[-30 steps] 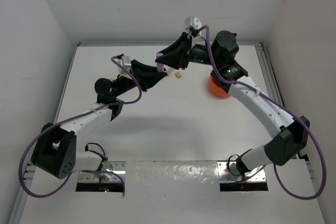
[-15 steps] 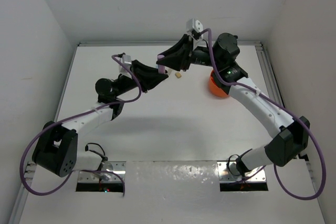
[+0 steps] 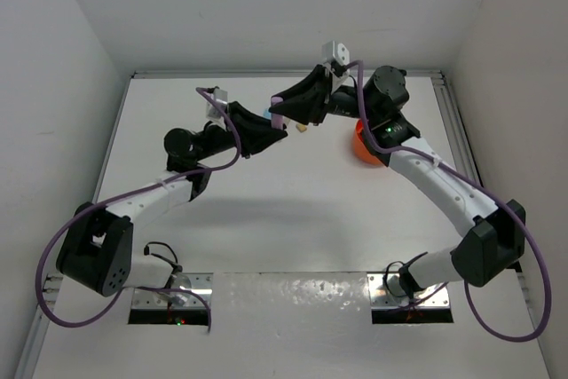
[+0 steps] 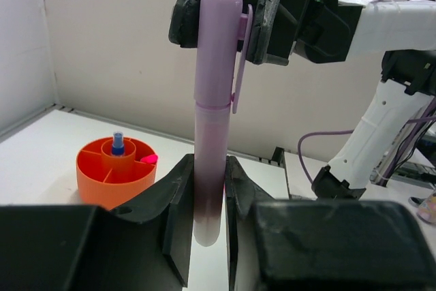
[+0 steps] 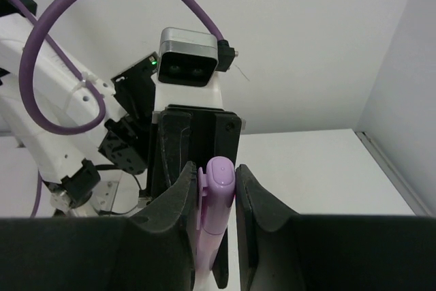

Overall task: Sort the stationery into containers
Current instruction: Close the pen cap on the pen.

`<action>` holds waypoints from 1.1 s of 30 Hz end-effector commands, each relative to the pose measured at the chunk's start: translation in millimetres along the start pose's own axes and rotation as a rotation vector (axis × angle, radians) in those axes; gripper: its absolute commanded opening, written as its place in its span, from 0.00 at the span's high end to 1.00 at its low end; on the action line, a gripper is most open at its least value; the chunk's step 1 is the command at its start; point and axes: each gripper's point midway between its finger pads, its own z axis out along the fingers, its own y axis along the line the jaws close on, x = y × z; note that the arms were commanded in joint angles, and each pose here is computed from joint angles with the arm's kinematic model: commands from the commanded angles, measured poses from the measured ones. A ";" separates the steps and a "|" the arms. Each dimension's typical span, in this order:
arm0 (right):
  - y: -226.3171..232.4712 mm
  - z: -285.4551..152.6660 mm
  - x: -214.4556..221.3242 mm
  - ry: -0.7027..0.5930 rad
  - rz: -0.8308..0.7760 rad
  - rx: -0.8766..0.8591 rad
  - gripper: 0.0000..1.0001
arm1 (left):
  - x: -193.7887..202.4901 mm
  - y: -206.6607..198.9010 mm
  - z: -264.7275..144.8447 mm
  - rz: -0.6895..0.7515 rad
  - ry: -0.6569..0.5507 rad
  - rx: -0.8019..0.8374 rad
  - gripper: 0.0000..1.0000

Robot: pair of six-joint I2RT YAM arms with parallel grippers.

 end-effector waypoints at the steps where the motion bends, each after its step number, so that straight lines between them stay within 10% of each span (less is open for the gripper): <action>1: 14.8 -13.9 76.9 0.192 0.130 -0.063 1.00 | -128.9 -54.5 0.7 0.347 -0.412 0.123 1.00; 33: 30.8 -26.8 138.3 0.279 0.270 -0.091 1.00 | -126.8 -75.9 -1.3 0.668 -0.467 0.207 1.00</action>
